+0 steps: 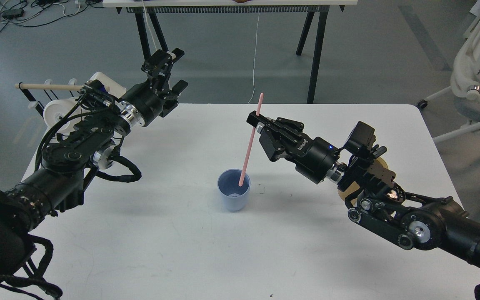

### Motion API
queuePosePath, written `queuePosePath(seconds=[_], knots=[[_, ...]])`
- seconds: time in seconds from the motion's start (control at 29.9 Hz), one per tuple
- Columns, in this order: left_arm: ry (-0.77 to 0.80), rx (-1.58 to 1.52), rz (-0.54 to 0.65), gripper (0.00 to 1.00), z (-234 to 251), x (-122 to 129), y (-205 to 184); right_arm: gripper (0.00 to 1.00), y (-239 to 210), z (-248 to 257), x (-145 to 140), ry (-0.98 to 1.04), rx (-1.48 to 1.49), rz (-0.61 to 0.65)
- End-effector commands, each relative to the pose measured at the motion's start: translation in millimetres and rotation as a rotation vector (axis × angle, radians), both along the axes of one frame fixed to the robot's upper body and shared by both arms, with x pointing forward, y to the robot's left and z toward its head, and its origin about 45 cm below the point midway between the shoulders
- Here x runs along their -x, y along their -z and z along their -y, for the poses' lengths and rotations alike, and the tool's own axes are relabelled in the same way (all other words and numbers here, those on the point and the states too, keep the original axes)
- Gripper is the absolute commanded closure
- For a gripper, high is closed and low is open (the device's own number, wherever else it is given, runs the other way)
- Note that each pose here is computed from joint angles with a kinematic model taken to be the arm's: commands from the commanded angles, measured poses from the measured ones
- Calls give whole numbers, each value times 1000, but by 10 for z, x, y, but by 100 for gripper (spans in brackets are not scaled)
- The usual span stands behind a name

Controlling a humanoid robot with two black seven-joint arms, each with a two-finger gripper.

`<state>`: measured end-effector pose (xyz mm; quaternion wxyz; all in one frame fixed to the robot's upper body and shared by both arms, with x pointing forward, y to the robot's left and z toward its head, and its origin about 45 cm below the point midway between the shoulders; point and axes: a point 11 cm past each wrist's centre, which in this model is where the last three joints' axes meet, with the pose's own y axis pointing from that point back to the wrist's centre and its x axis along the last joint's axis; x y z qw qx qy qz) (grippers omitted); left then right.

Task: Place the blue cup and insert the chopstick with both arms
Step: 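Carry the straw over the blue cup and insert it, then release the straw and withdraw the right gripper upward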

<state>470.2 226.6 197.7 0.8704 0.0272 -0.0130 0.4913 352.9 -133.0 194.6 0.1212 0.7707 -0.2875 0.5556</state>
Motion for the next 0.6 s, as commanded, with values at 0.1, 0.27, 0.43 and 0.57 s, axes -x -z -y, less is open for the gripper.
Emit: queuePosePath(seconds=[0.1,0.27,0.43,0.57], knots=[[-1,0,-4,1,-7,10,19,97,84,66,-66,15,53,13],[-1,0,-4,1,-7,10,19,96,185,-17,-54,-5,86,9],[0,1,-4,1,1,11,21,96,281,-69,-15,-18,102,-8],[0,2,-6,1,7,15,30,95,374,-97,12,-26,123,-22]])
